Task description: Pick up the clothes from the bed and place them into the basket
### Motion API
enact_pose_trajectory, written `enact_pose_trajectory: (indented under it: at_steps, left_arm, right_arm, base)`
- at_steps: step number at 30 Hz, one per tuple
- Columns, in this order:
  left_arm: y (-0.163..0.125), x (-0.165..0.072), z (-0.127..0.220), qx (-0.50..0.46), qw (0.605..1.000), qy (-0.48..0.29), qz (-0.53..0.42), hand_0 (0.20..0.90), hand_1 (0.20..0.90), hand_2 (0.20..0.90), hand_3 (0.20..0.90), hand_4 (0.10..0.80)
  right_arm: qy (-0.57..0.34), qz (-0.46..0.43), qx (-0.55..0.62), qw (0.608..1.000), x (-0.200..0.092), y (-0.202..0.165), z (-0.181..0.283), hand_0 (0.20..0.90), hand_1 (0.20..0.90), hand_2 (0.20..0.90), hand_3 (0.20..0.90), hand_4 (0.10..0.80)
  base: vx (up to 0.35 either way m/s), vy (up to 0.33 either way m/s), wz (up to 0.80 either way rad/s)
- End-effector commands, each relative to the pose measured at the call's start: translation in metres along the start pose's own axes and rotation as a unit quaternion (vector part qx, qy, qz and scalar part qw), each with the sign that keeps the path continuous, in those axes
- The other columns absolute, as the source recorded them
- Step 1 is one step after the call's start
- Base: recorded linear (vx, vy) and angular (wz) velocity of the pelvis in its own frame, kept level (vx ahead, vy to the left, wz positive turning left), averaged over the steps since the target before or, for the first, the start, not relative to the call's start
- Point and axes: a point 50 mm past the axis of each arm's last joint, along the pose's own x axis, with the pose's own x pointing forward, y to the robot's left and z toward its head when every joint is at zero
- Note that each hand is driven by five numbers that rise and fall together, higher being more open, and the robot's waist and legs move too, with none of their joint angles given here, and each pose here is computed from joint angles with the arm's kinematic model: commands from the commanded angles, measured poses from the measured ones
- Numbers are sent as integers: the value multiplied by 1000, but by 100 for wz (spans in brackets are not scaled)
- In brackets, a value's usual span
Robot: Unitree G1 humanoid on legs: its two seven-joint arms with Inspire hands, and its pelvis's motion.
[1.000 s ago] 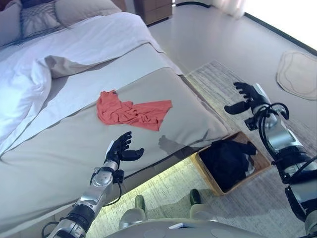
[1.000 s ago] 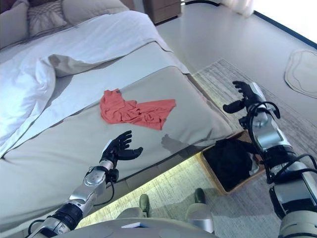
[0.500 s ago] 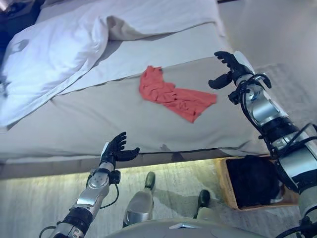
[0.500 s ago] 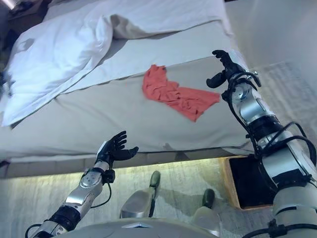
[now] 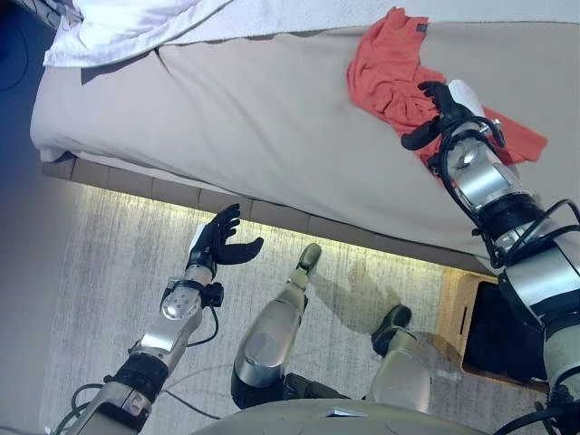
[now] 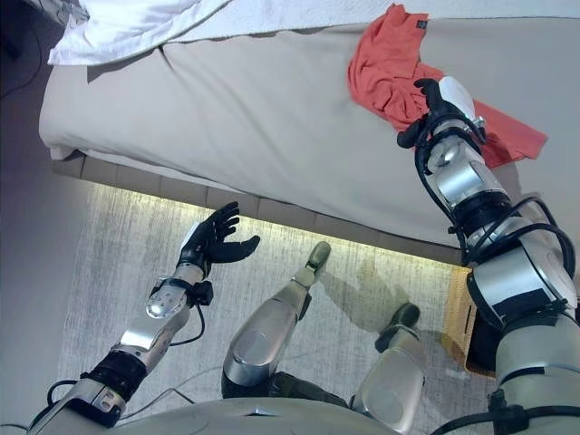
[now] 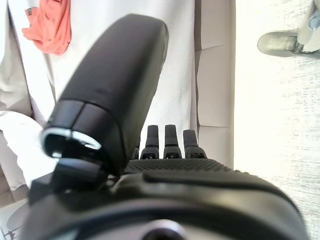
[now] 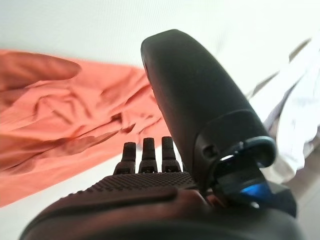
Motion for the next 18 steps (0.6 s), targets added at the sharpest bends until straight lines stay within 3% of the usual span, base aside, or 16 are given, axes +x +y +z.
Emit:
enact_pose_trajectory:
  at_steps: [1,9,11,12,13,15,18]
  left_arm:
    - [5,-4,34,-1,995,-95,-3,900,900,900,900,800]
    - [8,-11,38,-1,994,-108,-5,900,900,900,900,800]
    - [9,-12,38,-1,994,-109,-6,900,900,900,900,800]
    - [9,-13,38,-1,994,-110,-7,900,900,900,900,800]
    - [9,-14,40,0,994,-112,-8,900,900,900,900,800]
    - [10,-14,40,0,994,-113,-8,900,900,900,900,800]
    - [11,-15,41,-1,993,-116,-7,900,900,900,900,800]
  right_arm:
    - [-86,-118,-41,989,5,-63,60,900,900,900,900,800]
    - [-43,-134,-53,989,9,-77,52,900,900,900,900,800]
    - [-37,-137,-55,988,10,-80,50,601,601,601,551,451]
    - [-35,-141,-53,988,10,-82,49,521,521,521,458,358]
    - [-30,-147,-55,987,10,-83,48,352,352,352,260,160]
    - [-26,-150,-59,987,10,-86,47,300,300,300,200,100]
    - [-5,-158,-79,984,11,-96,43,300,300,300,200,100]
  base:
    - [-52,5,5]
    - [-41,8,4]
    - [0,0,0]
    - [0,0,0]
    - [0,0,0]
    - [-8,-1,-2]
    - [-21,7,-5]
